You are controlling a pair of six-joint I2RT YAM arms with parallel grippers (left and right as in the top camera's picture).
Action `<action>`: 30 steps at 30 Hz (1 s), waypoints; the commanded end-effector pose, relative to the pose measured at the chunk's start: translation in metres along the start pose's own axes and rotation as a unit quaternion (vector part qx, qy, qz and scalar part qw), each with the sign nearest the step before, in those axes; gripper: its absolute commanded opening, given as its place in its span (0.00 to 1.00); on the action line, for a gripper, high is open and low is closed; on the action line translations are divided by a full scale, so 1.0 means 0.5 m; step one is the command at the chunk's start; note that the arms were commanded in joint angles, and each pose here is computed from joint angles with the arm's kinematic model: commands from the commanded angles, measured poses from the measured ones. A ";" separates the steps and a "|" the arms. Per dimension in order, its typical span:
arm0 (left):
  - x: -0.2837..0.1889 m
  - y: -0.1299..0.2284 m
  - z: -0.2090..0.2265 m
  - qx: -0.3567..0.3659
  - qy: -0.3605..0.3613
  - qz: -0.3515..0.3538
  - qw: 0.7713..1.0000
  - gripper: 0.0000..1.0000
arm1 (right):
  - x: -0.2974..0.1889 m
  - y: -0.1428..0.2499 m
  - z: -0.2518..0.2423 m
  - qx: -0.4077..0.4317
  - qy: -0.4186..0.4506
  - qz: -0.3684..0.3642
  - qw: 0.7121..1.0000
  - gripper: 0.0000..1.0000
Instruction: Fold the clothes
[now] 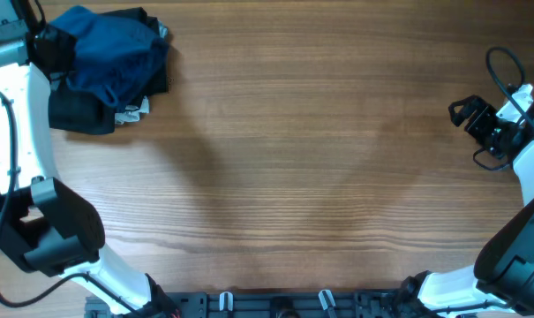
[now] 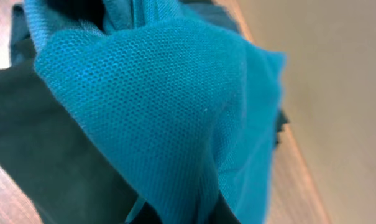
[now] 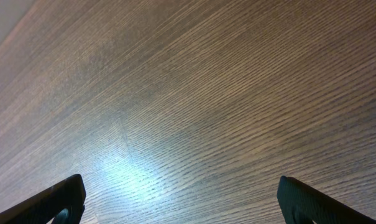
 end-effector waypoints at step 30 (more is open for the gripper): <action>0.059 -0.101 0.102 0.093 -0.008 0.068 0.993 0.04 | 0.000 -0.002 0.002 -0.005 0.002 -0.002 1.000 1.00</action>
Point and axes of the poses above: each gripper's point midway between its finger pads, its own x axis out along the fingers, its own z axis along the line the jaws close on, y = z × x, the point moved 10 cm from there along -x, back along the fingers, and after that the axes turned 13 degrees about -x, right-handed, at the moved point
